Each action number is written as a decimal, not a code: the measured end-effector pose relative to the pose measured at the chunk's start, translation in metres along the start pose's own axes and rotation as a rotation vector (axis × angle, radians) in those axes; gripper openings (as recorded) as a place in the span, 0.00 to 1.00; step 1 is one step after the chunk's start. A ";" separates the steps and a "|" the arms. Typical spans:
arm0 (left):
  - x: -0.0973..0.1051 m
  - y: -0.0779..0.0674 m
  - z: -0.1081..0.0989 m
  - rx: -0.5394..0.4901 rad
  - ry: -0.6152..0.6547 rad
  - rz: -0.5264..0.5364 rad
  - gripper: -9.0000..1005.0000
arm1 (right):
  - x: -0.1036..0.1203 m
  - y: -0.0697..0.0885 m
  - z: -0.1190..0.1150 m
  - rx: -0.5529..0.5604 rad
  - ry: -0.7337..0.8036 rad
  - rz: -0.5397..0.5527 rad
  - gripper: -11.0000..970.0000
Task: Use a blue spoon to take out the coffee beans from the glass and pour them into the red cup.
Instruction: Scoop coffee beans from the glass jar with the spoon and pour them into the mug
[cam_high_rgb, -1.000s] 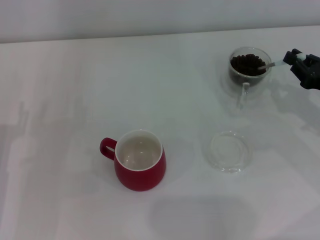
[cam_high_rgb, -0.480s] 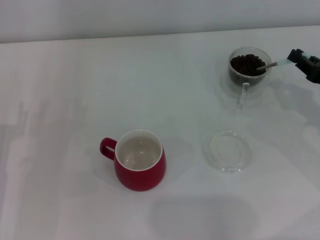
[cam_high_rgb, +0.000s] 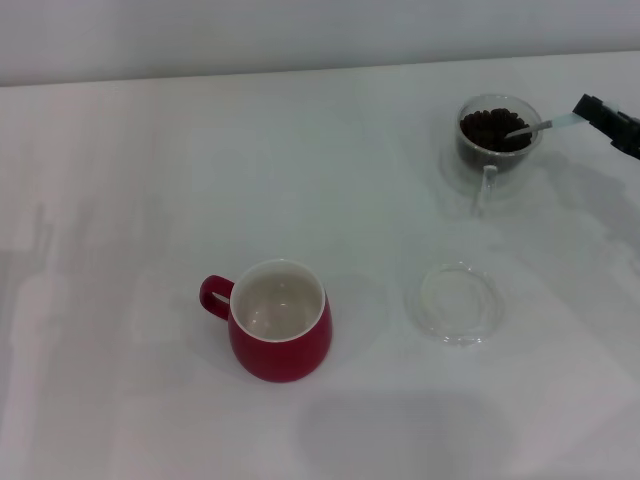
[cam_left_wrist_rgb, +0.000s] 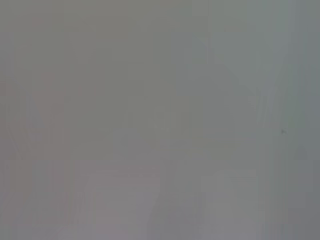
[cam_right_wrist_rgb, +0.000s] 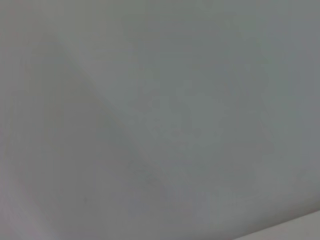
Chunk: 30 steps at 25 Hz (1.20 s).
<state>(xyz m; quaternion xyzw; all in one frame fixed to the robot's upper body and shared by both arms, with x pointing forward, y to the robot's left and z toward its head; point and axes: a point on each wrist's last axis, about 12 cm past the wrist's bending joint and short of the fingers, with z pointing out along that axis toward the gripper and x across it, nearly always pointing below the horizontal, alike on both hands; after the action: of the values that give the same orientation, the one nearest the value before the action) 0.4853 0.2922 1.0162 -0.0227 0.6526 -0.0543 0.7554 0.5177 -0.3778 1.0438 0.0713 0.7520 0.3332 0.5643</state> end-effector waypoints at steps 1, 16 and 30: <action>0.000 0.000 0.000 0.000 0.000 0.001 0.77 | 0.000 -0.001 0.000 0.007 -0.002 0.013 0.16; -0.004 0.002 0.000 -0.005 -0.028 0.010 0.77 | -0.003 -0.005 0.001 0.045 -0.009 0.130 0.16; -0.005 0.004 0.000 -0.010 -0.040 0.012 0.77 | -0.006 -0.002 0.003 0.008 0.035 0.158 0.16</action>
<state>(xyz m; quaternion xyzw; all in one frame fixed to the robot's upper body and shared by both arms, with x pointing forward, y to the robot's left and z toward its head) 0.4851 0.2966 1.0209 -0.0236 0.6378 -0.0462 0.7684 0.5228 -0.3810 1.0476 0.1269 0.7552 0.3750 0.5225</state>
